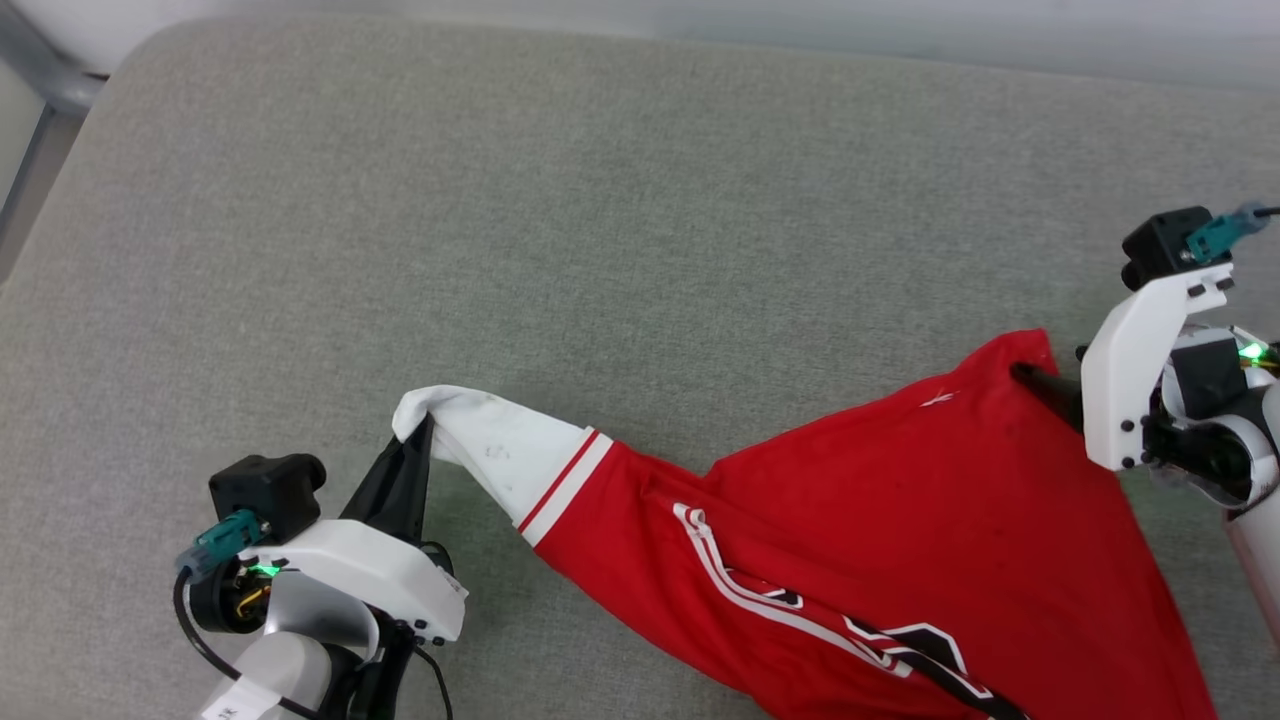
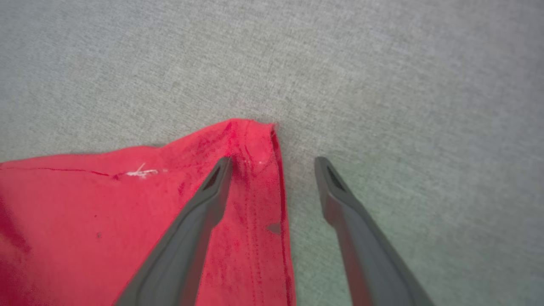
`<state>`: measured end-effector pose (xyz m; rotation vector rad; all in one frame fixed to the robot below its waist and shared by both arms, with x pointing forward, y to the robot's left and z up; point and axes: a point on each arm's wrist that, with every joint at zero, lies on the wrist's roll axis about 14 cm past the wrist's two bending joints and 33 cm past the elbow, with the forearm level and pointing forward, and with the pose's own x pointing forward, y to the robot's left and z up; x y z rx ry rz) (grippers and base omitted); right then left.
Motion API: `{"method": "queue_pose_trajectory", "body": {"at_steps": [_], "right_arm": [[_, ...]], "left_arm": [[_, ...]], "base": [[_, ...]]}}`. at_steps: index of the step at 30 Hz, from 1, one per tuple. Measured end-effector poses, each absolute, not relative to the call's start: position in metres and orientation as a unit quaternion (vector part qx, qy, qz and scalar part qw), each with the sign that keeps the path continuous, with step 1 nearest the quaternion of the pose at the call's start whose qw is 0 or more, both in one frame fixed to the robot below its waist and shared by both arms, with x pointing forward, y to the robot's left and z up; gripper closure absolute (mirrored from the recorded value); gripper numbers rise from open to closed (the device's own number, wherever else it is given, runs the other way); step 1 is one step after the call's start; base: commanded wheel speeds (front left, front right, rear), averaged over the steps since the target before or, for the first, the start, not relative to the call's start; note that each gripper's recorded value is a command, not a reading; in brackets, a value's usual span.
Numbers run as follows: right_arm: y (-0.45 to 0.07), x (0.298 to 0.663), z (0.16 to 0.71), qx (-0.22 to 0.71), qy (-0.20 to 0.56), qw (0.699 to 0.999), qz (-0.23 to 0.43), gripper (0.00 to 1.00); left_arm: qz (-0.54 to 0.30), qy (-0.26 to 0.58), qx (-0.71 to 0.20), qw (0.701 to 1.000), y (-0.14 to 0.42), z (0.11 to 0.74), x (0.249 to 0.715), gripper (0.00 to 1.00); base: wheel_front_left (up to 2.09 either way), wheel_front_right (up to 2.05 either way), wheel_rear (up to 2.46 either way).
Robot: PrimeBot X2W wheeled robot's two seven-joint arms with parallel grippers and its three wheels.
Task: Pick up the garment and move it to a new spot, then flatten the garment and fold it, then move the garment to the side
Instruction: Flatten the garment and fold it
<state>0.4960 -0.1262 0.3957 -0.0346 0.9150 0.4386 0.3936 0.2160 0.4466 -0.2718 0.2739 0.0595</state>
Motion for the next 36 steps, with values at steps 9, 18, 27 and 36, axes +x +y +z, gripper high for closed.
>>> {"method": "queue_pose_trajectory", "body": {"at_steps": [9,18,27,36], "right_arm": [[-0.111,0.483,0.357,-0.011,0.516,0.825,0.230,0.25],[-0.106,0.481,0.372,0.028,0.494,0.837,0.232,1.00],[-0.134,0.514,0.444,0.025,0.364,0.911,0.193,1.00],[-0.166,0.545,0.528,0.040,0.219,0.965,0.137,1.00]], "left_arm": [[0.048,0.152,-0.137,0.978,0.223,0.430,0.390,1.00],[0.045,0.142,-0.122,0.981,0.230,0.438,0.391,1.00],[0.035,0.066,-0.100,0.992,0.242,0.495,0.426,1.00],[-0.008,-0.027,-0.053,0.998,0.231,0.576,0.502,1.00]], "base": [[0.00,0.00,0.00],[0.00,0.00,0.00],[0.00,0.00,0.00],[0.00,0.00,0.00]]}}
